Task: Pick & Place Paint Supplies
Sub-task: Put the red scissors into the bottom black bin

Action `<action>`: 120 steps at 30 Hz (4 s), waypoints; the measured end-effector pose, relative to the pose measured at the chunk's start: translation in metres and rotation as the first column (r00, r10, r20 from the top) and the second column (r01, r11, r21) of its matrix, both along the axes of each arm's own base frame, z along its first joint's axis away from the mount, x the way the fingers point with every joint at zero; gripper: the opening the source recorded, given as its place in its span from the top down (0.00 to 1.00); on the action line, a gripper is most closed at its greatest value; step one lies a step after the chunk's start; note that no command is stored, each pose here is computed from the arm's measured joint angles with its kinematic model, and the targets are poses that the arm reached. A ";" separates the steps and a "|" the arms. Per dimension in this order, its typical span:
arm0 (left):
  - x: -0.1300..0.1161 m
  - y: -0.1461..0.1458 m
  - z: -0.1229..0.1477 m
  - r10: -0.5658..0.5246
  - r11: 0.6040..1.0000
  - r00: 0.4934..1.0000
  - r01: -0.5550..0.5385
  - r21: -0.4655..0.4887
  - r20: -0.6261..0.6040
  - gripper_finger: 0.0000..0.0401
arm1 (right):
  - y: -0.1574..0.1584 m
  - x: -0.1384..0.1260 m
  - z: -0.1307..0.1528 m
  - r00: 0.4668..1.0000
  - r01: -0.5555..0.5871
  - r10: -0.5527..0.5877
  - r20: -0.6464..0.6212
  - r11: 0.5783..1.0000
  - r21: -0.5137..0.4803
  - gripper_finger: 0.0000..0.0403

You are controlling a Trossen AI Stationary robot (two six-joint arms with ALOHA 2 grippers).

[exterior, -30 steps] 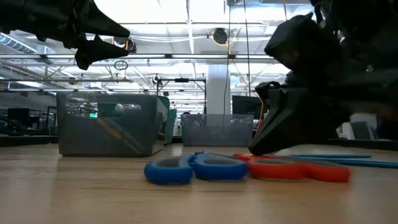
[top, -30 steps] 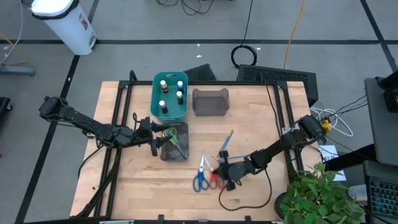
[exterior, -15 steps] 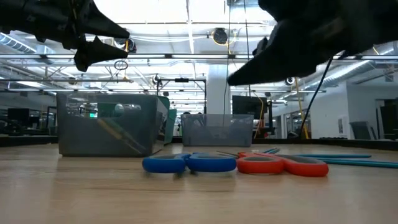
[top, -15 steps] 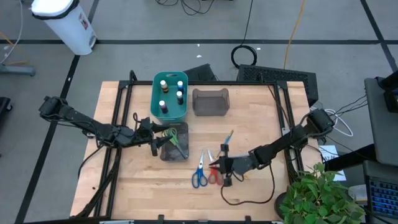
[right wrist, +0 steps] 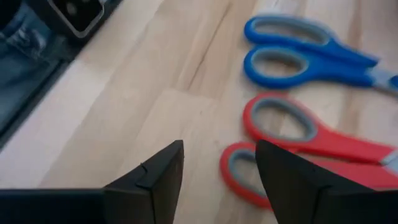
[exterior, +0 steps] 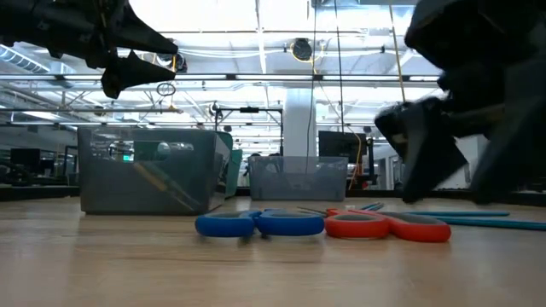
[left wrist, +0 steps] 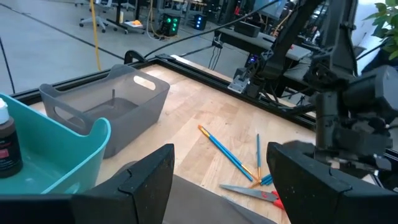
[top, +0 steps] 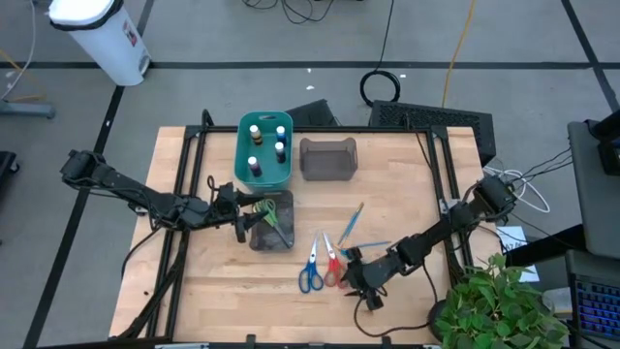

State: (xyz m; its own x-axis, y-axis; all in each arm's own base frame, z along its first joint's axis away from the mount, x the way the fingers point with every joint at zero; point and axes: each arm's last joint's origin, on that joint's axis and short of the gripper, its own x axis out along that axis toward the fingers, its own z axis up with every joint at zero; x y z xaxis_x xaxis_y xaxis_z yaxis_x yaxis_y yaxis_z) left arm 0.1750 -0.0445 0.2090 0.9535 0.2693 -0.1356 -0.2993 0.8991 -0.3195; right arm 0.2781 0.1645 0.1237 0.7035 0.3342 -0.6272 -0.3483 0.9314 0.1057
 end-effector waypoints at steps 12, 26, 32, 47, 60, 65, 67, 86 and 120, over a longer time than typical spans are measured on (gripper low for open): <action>0.000 0.000 0.000 0.004 1.000 1.000 -0.004 0.001 0.001 0.34 | -0.018 0.002 -0.015 0.990 0.077 -0.088 -0.107 0.992 -0.097 0.61; 0.000 0.000 0.000 0.003 1.000 1.000 -0.003 0.001 0.001 0.34 | -0.032 -0.003 -0.023 0.971 0.139 -0.187 -0.146 0.947 -0.290 0.75; 0.000 0.000 0.000 0.003 1.000 1.000 -0.003 0.001 0.001 0.34 | -0.032 0.002 -0.019 0.989 0.105 -0.133 -0.065 0.938 -0.330 0.76; 0.000 0.000 0.000 0.003 1.000 1.000 -0.003 0.001 0.001 0.34 | -0.061 0.013 -0.021 0.985 0.043 -0.084 -0.152 0.967 -0.253 0.79; 0.000 0.000 0.000 0.003 1.000 1.000 -0.003 0.002 0.000 0.34 | -0.073 0.019 -0.020 0.988 0.066 -0.102 -0.116 0.958 -0.280 0.96; 0.000 0.000 0.000 0.003 1.000 1.000 -0.003 0.002 0.000 0.34 | -0.072 0.026 -0.010 0.996 0.085 -0.086 0.006 0.962 -0.259 0.98; 0.000 0.000 0.000 0.003 1.000 1.000 -0.003 0.003 0.000 0.34 | -0.071 0.029 -0.002 0.994 0.095 -0.078 0.078 0.964 -0.248 0.98; 0.004 0.010 0.014 0.024 0.999 0.990 -0.020 -0.027 0.142 0.34 | -0.074 0.030 0.120 0.587 0.370 -0.195 0.786 0.928 -0.046 0.98; 0.088 -0.038 0.042 -0.412 0.817 0.906 0.320 0.480 0.097 0.34 | -0.096 0.042 0.122 0.708 -0.191 -0.207 0.675 0.864 0.466 0.98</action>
State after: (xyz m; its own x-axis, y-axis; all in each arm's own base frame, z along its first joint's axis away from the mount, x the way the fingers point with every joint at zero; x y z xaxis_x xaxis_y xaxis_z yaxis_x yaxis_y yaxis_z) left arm 0.2629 -0.0823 0.2512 0.9876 -0.1180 0.1037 0.1048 0.9867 0.1241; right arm 0.3202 0.0688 0.2460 0.8605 0.4309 0.2718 -0.4967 0.8282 0.2596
